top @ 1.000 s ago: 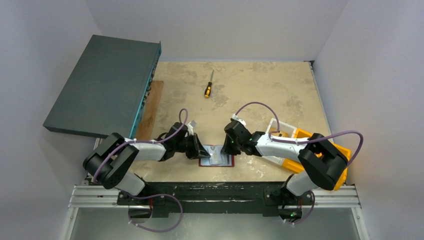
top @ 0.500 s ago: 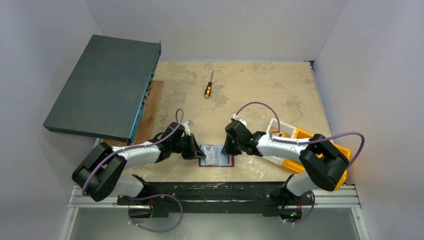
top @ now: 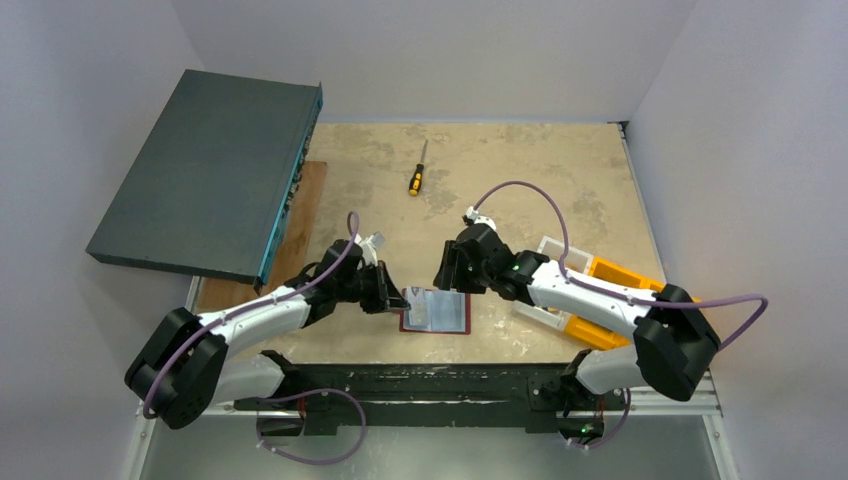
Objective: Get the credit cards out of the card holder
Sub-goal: Remove the credit card from the card holder, then place the credit card in the storage box.
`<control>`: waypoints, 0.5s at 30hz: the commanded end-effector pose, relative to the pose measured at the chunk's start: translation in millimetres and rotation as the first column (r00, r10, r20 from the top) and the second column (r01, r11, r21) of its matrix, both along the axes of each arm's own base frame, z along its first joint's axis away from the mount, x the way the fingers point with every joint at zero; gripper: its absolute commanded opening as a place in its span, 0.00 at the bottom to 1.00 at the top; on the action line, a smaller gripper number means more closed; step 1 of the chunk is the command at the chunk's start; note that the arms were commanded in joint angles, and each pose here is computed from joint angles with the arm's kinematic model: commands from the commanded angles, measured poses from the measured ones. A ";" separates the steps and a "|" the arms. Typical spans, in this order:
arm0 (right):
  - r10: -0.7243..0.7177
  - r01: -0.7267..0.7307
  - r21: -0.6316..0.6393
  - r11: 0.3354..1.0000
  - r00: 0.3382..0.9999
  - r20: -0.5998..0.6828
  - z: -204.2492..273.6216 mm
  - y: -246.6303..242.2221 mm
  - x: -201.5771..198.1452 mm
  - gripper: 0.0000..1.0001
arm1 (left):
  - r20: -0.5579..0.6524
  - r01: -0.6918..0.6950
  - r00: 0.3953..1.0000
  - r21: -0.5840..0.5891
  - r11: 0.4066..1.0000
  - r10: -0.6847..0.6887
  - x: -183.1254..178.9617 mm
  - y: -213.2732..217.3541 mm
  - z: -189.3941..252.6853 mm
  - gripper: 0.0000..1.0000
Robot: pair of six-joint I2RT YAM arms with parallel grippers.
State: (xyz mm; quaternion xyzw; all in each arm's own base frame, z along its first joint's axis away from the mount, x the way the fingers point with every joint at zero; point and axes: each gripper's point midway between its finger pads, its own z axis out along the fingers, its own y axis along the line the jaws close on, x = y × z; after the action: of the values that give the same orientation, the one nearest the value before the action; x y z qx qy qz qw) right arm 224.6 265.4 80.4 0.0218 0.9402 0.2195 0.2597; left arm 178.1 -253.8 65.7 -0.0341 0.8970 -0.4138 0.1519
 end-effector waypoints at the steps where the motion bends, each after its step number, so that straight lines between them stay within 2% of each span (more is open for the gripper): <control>1: 0.052 -0.074 0.176 0.982 0.990 0.129 50.8 22.5 13.4 0.58 | 0.122 0.021 0.992 -0.082 0.996 -0.011 17.6 -7.3 44.6 0.00; 4: 0.073 -0.118 0.289 0.950 0.984 0.162 64.8 24.5 14.1 0.64 | 0.148 0.022 0.989 -0.121 0.992 -0.003 20.8 -5.7 64.3 0.00; 7: 0.086 -0.181 0.420 0.889 0.968 0.235 88.5 25.1 12.9 0.73 | 0.173 0.021 0.985 -0.178 0.984 0.011 24.1 -3.8 87.0 0.00; 11: 0.097 -0.270 0.507 0.819 0.935 0.341 122.9 25.8 8.4 0.78 | 0.206 0.035 0.978 -0.272 0.962 0.023 25.1 -3.3 119.6 0.00; 15: 0.116 -0.350 0.569 0.744 0.906 0.407 147.6 27.4 0.3 0.78 | 0.210 0.055 0.977 -0.365 0.929 0.025 24.7 -5.5 144.3 0.00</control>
State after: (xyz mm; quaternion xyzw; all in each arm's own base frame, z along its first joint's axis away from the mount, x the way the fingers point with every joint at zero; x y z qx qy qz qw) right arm 233.9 278.5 171.1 -0.0014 0.8231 0.4577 0.3362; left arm 201.8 -251.2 162.7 -0.0282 0.8270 -0.5140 0.2261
